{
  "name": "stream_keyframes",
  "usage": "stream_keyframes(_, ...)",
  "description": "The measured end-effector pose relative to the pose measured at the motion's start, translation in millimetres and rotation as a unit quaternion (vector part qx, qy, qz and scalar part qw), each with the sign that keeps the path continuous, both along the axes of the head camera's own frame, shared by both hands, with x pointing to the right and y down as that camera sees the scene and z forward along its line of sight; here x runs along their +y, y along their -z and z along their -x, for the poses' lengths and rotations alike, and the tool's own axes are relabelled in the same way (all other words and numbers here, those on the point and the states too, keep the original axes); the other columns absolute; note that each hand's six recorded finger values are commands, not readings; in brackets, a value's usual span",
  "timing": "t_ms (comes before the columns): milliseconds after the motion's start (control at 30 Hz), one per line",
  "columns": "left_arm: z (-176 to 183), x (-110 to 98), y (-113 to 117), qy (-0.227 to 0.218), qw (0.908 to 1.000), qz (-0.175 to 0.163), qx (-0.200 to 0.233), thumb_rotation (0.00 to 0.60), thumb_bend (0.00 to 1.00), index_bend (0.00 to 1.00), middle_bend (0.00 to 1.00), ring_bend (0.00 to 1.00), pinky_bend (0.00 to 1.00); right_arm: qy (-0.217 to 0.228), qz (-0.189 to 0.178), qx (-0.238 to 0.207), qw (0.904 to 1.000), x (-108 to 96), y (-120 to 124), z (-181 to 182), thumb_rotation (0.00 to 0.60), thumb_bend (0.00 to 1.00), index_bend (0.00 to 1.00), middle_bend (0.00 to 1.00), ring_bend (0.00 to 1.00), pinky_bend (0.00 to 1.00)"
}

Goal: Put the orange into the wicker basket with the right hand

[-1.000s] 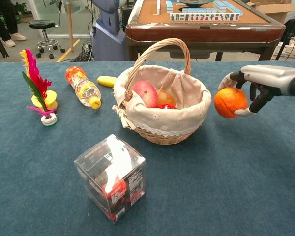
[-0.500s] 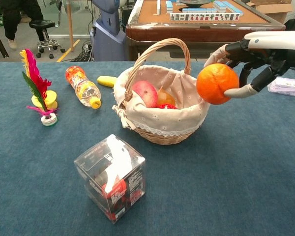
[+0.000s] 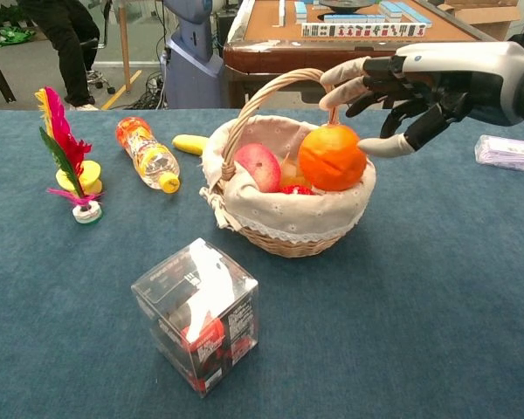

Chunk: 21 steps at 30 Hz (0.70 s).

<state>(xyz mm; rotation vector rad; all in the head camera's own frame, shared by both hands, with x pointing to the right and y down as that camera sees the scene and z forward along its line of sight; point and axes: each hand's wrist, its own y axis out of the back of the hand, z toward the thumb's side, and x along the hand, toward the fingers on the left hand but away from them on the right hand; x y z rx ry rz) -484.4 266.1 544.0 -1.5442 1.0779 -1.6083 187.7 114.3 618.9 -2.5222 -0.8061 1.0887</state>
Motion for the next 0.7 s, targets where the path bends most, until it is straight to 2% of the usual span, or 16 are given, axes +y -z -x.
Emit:
stream_keyframes(200,1,0,0,0.001,1.0000,-0.001,0.000,0.600,0.22,0.14,0.02,0.00,0.00,0.004,0.001,0.005,1.0000,1,2,-6,0.600,0.36,0.05,0.07,0.08,0.39)
stream_keyframes(333,2,0,1,0.003,1.0000,-0.002,-0.001,0.600,0.22,0.14,0.02,0.00,0.00,0.010,-0.009,0.026,0.9996,2,7,-23,0.600,0.36,0.05,0.08,0.08,0.39)
stream_keyframes(533,3,-1,1,0.003,1.0000,-0.003,-0.001,0.600,0.22,0.14,0.02,0.01,0.00,0.000,-0.060,0.082,0.9948,9,17,-68,0.600,0.36,0.05,0.10,0.08,0.39)
stream_keyframes(700,-1,-4,0,-0.003,1.0000,-0.004,0.003,0.600,0.22,0.14,0.02,0.00,0.00,-0.031,-0.118,0.134,0.9833,22,30,-117,0.600,0.35,0.05,0.10,0.08,0.37)
